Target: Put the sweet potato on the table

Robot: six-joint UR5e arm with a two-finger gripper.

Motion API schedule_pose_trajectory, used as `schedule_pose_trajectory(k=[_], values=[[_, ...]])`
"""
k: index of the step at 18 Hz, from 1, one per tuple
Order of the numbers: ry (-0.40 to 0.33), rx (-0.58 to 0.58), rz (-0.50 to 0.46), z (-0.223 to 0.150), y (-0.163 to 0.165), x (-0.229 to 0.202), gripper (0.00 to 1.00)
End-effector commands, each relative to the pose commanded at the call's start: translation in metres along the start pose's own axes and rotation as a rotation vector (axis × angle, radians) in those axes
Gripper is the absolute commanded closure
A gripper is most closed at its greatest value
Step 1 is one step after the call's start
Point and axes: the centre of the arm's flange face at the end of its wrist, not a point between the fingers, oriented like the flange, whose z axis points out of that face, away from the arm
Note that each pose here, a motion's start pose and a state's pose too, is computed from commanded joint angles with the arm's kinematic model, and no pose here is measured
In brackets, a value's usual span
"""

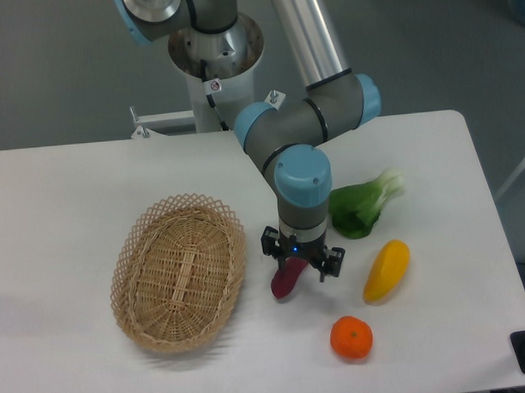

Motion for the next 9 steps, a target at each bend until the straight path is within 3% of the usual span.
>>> schedule_pose_trajectory(k=[6,9], values=[[-0.142,0.089,-0.038,-0.080,0.002,-0.075,0.00],[-0.157,0.066,0.057,-0.110,0.022,-0.105,0.00]])
